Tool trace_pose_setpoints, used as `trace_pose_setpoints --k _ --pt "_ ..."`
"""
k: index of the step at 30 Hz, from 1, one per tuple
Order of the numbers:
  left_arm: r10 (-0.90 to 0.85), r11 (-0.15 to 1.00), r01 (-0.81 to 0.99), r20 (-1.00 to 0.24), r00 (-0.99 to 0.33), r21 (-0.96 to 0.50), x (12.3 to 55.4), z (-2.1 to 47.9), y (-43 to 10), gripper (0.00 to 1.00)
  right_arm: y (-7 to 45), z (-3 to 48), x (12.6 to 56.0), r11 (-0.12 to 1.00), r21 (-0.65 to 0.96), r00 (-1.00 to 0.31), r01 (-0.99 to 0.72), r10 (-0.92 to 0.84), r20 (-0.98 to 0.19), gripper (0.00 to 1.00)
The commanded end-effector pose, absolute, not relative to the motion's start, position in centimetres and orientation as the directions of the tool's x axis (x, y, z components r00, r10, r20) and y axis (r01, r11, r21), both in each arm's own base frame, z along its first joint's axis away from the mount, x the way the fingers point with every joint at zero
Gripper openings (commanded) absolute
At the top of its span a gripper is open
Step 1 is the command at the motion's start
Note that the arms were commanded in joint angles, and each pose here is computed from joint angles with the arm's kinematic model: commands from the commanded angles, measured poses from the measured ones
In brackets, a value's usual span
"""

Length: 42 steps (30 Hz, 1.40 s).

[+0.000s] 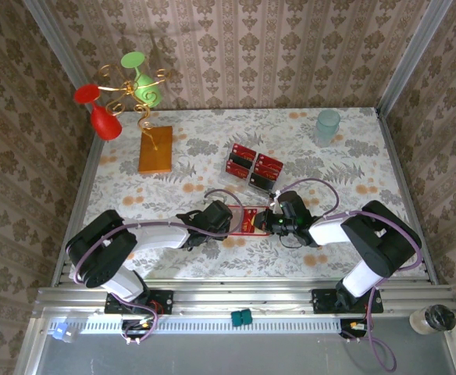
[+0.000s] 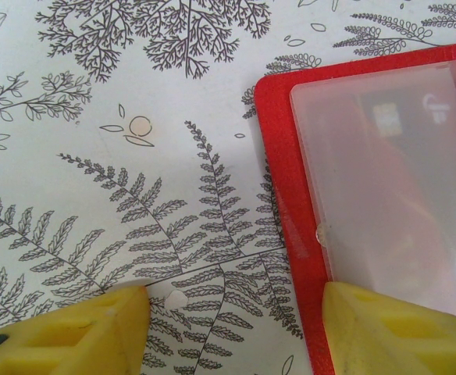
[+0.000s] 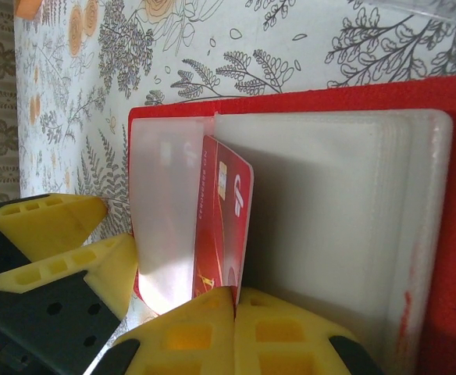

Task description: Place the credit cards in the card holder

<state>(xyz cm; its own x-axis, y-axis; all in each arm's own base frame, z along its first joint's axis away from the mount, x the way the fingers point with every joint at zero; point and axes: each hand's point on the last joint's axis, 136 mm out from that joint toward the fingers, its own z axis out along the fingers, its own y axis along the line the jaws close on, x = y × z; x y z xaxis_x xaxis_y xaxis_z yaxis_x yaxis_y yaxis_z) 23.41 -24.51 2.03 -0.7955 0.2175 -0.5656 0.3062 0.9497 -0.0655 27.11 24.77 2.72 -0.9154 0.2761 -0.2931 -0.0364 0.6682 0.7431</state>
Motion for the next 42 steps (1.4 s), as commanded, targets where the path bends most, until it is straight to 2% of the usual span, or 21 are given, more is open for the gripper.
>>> trace_pose_setpoints --k 1,15,18,20,23,28,30,32,33,42 --pt "0.231 0.953 0.299 -0.533 -0.814 -0.044 22.7 0.9 -23.9 0.61 24.0 0.0 24.9 0.726 0.687 -0.953 0.021 0.222 -0.206 0.0" --pt "0.23 0.952 0.301 -0.535 -0.813 -0.049 22.7 1.0 -24.0 0.61 25.5 -0.8 25.4 0.724 0.69 -0.975 0.014 0.164 -0.153 0.0" --pt "0.227 0.953 0.3 -0.537 -0.812 -0.05 22.7 1.1 -24.0 0.61 25.8 0.2 25.5 0.723 0.69 -0.978 -0.013 0.135 -0.161 0.21" --pt "0.227 0.953 0.299 -0.539 -0.811 -0.05 22.7 1.2 -23.9 0.61 25.7 1.3 25.7 0.734 0.678 -0.977 -0.038 0.115 -0.18 0.31" --pt "0.223 0.953 0.297 -0.541 -0.811 -0.052 22.8 1.2 -24.0 0.61 25.1 2.9 26.3 0.751 0.657 -0.972 -0.065 0.101 -0.211 0.39" --pt "0.224 0.953 0.299 -0.542 -0.81 -0.054 22.7 1.1 -24.0 0.61 24.3 4.2 26.9 0.785 0.613 -0.969 -0.094 0.07 -0.238 0.34" --pt "0.221 0.953 0.298 -0.544 -0.809 -0.056 22.7 1.1 -24.0 0.61 24.4 4.4 27.1 0.787 0.609 -0.969 -0.101 0.061 -0.24 0.25" --pt "0.219 0.953 0.298 -0.547 -0.808 -0.059 22.7 1.2 -24.0 0.61 24.7 4.3 27.3 0.789 0.606 -0.97 -0.106 0.054 -0.239 0.11" --pt "0.217 0.953 0.296 -0.547 -0.809 -0.06 22.7 1.2 -24.0 0.61 24.8 4.2 27.4 0.789 0.605 -0.971 -0.107 0.049 -0.235 0.08" --pt "0.216 0.952 0.3 -0.549 -0.808 -0.066 22.7 1.2 -24.0 0.61 26.0 2.9 27.7 0.812 0.573 -0.977 -0.111 0.018 -0.215 0.03"
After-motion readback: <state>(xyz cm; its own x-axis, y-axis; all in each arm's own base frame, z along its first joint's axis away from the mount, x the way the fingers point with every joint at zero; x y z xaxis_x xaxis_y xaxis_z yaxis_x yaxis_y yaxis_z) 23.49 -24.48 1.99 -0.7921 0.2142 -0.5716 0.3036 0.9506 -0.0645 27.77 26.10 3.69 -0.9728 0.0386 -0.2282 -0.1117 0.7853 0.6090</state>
